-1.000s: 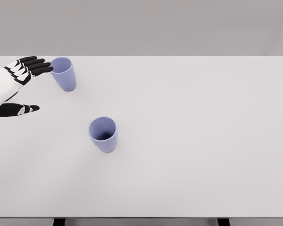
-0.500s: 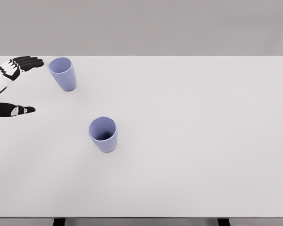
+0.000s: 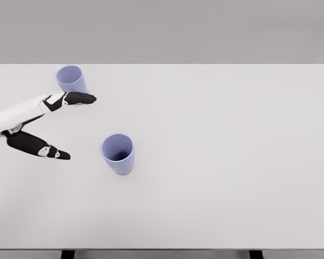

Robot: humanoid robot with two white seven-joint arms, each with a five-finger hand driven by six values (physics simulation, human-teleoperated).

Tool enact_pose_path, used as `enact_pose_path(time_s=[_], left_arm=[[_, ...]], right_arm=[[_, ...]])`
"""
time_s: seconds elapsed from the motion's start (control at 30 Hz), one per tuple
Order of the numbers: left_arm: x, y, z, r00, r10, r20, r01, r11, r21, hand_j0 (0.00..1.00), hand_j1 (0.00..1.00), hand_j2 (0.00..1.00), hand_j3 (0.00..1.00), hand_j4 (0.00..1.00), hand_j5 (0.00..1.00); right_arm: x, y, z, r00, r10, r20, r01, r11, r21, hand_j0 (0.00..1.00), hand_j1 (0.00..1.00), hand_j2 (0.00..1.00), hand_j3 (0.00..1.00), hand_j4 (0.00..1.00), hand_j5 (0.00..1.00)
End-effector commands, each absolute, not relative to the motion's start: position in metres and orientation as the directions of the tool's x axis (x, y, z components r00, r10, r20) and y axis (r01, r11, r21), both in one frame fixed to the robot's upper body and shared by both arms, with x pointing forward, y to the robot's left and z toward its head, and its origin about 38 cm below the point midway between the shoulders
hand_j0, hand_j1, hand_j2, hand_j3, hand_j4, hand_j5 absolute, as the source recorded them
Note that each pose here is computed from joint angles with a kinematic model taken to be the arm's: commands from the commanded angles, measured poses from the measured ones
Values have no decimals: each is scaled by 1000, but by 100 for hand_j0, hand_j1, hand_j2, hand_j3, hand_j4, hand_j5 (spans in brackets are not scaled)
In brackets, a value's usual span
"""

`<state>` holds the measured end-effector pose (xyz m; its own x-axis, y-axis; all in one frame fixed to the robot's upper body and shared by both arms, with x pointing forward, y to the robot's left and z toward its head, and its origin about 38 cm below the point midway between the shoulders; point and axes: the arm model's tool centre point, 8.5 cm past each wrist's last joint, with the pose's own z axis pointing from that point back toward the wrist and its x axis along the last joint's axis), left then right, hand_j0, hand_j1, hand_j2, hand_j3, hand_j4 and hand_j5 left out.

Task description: Place the right cup on the left cup with left arm

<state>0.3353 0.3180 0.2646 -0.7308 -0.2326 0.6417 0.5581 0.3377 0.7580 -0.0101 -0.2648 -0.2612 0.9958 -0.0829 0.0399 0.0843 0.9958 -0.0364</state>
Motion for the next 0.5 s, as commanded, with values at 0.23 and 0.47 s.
enact_pose_path(time_s=[0.23,0.47], left_arm=[[338,303,243,-579,-98,809,700,450,555,100,100,100,100,100,100],[336,294,218,-474,-78,877,754,478,450,100,100,100,100,100,100]], right_arm=[[-10,-265,-261,996,-83,40,84,996,-36,100,100,100,100,100,100],[-11,-265,-261,996,-83,39,84,996,-36,100,100,100,100,100,100]])
